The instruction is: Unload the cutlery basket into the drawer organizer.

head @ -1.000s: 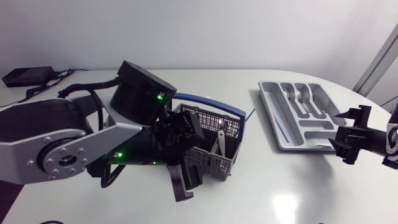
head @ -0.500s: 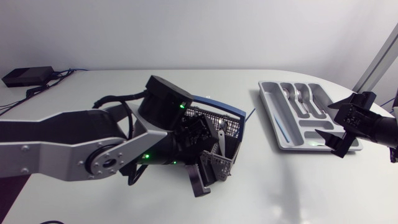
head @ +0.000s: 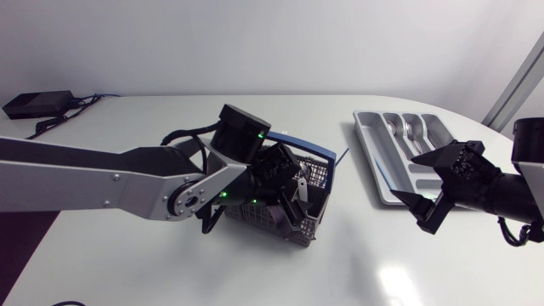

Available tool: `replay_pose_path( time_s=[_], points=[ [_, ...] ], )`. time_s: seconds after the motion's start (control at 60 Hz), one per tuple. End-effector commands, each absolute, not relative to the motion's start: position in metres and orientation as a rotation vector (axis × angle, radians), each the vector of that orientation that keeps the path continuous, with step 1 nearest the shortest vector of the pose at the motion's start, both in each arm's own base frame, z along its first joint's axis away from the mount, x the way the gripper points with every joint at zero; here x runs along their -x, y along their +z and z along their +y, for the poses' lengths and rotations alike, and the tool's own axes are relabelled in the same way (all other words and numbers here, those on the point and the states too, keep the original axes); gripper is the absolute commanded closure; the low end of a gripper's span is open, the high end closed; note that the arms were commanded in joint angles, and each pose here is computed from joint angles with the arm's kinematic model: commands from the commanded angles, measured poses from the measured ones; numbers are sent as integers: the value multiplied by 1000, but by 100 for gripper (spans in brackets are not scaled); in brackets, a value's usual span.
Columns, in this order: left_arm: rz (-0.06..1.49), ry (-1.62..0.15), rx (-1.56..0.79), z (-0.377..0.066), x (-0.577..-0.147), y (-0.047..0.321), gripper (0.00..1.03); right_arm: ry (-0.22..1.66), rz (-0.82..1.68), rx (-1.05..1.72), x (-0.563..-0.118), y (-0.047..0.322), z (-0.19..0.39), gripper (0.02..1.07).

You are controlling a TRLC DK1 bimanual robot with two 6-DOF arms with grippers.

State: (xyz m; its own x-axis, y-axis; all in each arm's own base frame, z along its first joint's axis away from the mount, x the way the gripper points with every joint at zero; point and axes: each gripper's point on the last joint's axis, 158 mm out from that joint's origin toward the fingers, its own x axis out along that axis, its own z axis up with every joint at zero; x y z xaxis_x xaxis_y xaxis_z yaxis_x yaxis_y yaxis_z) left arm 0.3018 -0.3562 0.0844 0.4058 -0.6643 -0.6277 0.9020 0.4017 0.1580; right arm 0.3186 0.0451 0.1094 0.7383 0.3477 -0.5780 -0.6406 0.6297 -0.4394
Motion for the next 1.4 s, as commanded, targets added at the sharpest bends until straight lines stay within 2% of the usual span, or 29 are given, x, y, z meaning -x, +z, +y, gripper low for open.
replay_pose_path(
  time_s=[0.0, 0.333, 0.467, 0.5, 0.583, 0.817, 1.383],
  points=[
    [519, -1048, -493, -364, -312, 87, 15, 612, 498, 613, -306, 100, 59, 10],
    [526, -1077, -482, -376, -321, 76, 17, 656, 516, 593, -290, 84, 74, 10],
    [537, -1115, -467, -377, -321, 72, 21, 659, 519, 596, -288, 79, 74, 10],
    [541, -1135, -459, -378, -318, 71, 26, 659, 521, 597, -288, 78, 73, 10],
    [551, -1154, -459, -378, -314, 69, 31, 659, 520, 599, -287, 75, 73, 10],
    [573, -1230, -436, -377, -295, 72, 39, 666, 524, 601, -284, 72, 74, 10],
    [606, -1306, -455, -356, -259, 80, 39, 662, 508, 609, -279, 73, 74, 10]
  ],
)
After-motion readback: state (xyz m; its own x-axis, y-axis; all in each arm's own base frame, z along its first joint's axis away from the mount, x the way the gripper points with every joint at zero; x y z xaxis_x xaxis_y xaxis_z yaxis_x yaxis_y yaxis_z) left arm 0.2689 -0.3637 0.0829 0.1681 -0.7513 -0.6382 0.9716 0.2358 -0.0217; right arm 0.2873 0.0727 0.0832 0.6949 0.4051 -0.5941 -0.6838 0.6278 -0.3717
